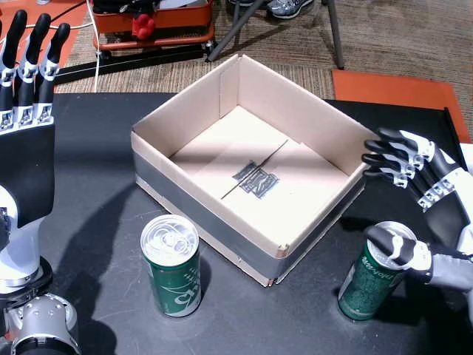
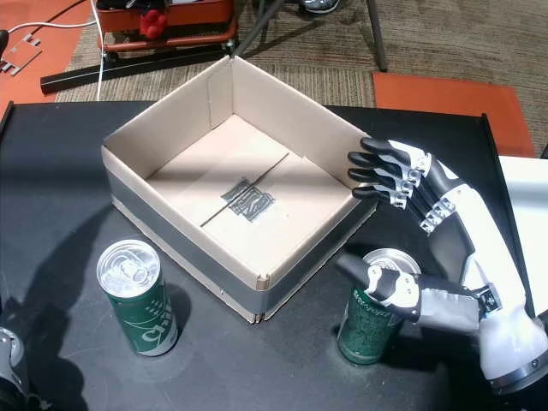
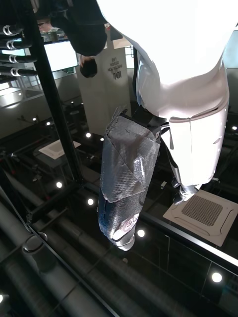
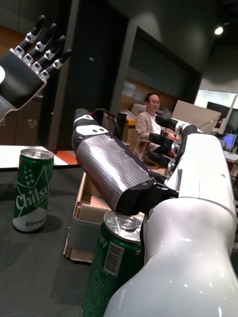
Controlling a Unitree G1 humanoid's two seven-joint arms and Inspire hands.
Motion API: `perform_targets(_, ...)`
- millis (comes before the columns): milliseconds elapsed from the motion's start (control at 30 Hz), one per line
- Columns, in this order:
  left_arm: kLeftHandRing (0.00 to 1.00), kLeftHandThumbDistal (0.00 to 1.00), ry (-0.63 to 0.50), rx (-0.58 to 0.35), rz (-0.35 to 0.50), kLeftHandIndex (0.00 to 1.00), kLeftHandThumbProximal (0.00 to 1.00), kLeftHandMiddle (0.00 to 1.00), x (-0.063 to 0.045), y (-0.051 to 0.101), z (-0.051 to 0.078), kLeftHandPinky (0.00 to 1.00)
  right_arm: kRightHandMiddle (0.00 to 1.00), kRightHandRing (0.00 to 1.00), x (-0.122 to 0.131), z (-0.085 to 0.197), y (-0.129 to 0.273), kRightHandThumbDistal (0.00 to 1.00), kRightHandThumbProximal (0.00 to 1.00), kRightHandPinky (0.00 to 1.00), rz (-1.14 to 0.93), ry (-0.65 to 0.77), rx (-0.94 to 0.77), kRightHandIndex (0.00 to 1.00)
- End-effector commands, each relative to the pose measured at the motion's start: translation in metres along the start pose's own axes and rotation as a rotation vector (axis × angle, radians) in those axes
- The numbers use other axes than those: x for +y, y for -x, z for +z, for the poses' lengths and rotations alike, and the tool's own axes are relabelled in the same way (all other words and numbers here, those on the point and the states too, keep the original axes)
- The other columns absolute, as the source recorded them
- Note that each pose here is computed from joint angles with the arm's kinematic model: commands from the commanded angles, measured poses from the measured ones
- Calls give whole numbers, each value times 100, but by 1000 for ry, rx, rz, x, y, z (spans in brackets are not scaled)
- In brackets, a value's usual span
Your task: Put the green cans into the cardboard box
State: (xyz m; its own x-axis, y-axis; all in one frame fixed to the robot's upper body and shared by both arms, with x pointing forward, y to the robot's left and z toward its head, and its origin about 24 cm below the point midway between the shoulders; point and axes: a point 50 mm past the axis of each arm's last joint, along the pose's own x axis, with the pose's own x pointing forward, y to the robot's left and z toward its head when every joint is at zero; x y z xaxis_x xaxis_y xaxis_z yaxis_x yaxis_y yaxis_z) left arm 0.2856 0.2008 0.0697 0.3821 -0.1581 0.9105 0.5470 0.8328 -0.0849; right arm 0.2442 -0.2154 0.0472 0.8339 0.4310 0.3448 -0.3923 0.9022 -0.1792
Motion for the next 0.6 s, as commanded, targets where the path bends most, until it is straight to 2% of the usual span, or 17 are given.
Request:
perform_targets(0,100,65,-6,9,-16,100,79,100,1,-1,0,100,76,80,-1,-1,2,100,25,83,0,7,11,71)
perform_targets(567,100,65,-17,28,-8,100,76,100,2,1,1,100,71,75,2,-13,8,100,21,80,1,-36,67,70)
